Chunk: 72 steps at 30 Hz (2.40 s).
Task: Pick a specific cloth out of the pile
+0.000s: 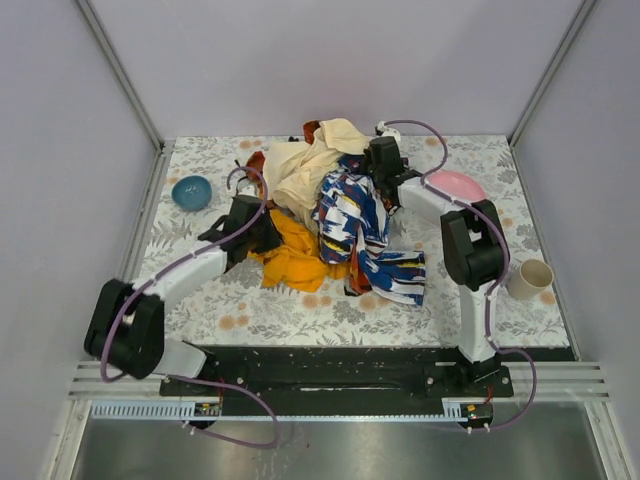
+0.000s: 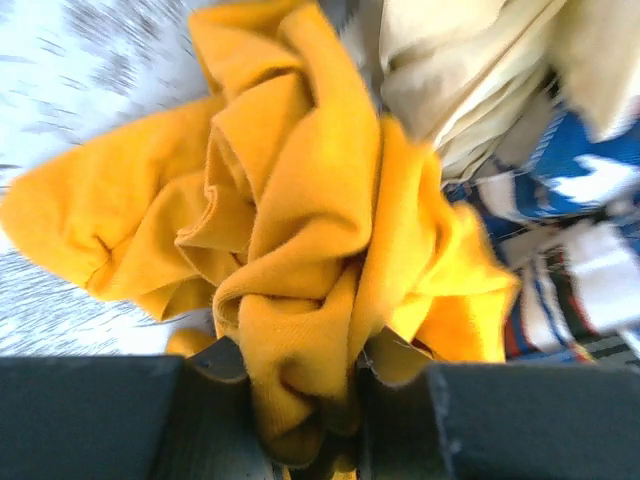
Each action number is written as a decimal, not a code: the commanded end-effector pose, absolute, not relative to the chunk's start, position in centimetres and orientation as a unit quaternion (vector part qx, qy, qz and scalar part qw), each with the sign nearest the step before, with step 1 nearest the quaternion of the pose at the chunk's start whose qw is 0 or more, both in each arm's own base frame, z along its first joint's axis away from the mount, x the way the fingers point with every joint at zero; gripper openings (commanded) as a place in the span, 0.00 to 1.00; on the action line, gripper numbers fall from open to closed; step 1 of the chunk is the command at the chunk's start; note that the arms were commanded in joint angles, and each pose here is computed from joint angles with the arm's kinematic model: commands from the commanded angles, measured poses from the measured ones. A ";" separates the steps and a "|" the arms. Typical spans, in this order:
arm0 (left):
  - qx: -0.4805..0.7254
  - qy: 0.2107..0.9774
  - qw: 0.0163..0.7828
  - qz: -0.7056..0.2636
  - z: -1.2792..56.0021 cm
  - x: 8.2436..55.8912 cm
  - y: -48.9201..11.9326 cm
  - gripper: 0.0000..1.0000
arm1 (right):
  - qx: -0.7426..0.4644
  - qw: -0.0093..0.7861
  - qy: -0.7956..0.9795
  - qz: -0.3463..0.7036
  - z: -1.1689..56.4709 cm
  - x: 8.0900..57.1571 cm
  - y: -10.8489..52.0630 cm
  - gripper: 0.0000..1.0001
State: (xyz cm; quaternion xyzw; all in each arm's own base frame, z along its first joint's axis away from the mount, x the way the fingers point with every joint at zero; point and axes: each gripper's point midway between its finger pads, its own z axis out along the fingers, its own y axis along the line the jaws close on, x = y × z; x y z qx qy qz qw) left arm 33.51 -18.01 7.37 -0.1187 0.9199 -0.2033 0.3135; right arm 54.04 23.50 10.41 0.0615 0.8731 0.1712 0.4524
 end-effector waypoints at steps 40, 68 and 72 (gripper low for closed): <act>-0.378 0.811 0.443 0.058 14.6 28.5 3.2 0.00 | -0.027 0.339 0.940 0.010 6.8 45.3 18.8 0.46; -0.339 0.805 0.478 -0.089 22.3 25.4 -0.3 0.99 | -0.134 0.527 0.798 0.260 31.9 37.7 22.7 0.99; -0.296 0.802 0.499 -0.141 24.4 24.5 -2.1 0.99 | -0.071 0.556 0.785 0.263 34.1 36.2 20.7 0.99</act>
